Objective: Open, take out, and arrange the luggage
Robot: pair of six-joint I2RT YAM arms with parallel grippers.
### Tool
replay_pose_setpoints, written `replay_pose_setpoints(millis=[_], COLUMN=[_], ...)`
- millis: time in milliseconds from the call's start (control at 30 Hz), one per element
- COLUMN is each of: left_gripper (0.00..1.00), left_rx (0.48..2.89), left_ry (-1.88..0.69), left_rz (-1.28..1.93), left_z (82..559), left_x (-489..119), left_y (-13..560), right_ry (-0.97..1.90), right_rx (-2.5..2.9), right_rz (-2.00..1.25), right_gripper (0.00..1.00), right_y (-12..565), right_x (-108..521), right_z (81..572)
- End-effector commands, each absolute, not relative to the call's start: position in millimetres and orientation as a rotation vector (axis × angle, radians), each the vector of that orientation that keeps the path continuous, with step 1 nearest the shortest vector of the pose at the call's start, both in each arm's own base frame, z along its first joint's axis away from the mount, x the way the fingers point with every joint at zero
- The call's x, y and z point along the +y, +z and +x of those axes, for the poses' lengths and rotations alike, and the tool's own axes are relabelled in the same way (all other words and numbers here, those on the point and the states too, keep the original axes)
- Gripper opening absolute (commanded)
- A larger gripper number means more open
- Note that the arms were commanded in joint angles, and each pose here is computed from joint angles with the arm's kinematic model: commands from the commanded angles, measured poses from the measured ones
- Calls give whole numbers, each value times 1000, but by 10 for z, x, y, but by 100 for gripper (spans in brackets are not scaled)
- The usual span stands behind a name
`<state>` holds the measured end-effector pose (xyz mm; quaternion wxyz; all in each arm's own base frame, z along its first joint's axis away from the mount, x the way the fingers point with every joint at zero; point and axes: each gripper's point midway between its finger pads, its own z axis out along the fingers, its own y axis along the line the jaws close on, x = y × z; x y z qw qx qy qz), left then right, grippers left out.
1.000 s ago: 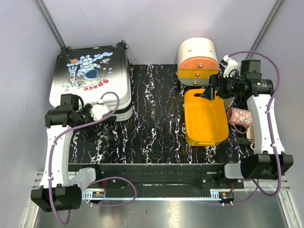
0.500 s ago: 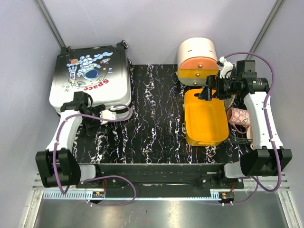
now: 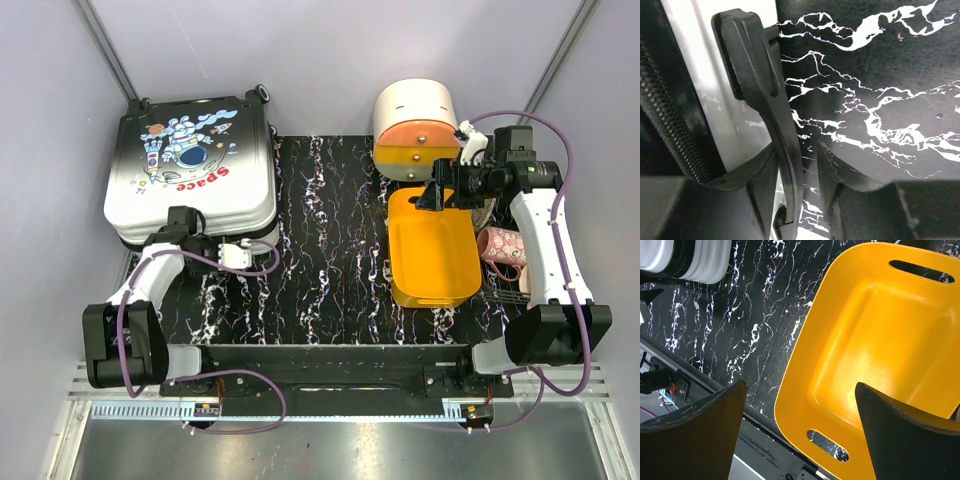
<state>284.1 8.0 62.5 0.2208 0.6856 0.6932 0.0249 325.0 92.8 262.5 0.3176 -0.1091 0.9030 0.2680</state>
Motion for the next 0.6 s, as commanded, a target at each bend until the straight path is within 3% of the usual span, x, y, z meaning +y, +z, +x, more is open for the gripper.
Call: replay_pose_setpoints(millis=[0, 100, 200, 467, 500, 567], left_gripper=[34, 8, 0, 0, 3, 26], left_rx=[1841, 1771, 1708, 1673, 1673, 1612], left_ry=[-14, -55, -68, -122, -145, -117], left_rz=[2002, 2060, 2088, 2198, 2204, 2147], left_z=[2523, 2255, 2005, 1483, 1412, 1460], left_x=[-135, -321, -420, -373, -378, -467], left_y=[506, 559, 591, 591, 618, 863], right_ry=[739, 750, 770, 785, 786, 790], right_rx=[2366, 2369, 2368, 2362, 2359, 2359], right_rz=[-289, -279, -267, -274, -280, -282], right_gripper=[100, 100, 100, 100, 100, 100], right_y=[2648, 2646, 2653, 2666, 2673, 2670], right_x=[989, 995, 1016, 1038, 1041, 1045], right_z=[3235, 3219, 3215, 3195, 3191, 3188])
